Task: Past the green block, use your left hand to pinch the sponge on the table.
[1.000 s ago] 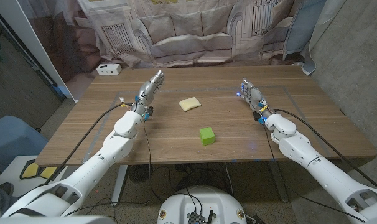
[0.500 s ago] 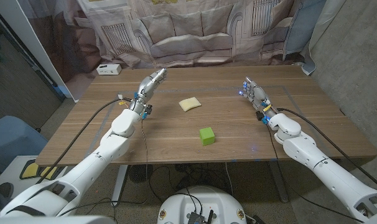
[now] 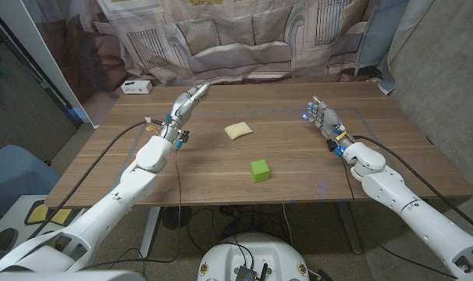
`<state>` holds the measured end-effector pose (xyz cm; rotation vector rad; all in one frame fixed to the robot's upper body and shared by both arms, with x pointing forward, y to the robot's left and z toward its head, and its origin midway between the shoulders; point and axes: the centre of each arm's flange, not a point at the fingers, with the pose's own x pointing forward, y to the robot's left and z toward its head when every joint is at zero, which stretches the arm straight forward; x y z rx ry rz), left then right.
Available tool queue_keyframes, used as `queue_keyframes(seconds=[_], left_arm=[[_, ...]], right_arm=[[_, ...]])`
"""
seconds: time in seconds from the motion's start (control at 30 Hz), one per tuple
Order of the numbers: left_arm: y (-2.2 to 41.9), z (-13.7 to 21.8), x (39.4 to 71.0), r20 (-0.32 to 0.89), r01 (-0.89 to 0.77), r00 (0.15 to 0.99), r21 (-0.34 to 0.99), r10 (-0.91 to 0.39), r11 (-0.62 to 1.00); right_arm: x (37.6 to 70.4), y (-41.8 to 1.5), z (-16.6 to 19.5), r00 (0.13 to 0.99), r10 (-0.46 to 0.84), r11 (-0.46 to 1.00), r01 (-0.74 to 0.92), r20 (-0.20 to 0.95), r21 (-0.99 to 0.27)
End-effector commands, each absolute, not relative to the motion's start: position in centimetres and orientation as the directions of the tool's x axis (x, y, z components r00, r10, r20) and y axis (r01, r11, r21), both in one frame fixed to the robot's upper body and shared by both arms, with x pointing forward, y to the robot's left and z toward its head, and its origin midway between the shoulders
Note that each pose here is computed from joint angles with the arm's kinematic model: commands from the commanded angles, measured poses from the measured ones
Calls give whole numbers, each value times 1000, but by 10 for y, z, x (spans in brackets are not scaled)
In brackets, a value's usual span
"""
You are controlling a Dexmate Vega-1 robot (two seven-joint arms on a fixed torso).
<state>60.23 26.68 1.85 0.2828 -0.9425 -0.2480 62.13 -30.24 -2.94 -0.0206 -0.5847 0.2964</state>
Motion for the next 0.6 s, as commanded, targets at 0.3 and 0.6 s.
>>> queue_keyframes(seconds=[0.3,0.6], left_arm=[[265,50,584,750,39,522,454,-406,890],[278,59,579,745,-51,526,509,-410,860]], right_arm=[[614,-303,-18,742,237,969,-225,627,-100],[614,-283,-23,750,196,979,-189,632,-80]])
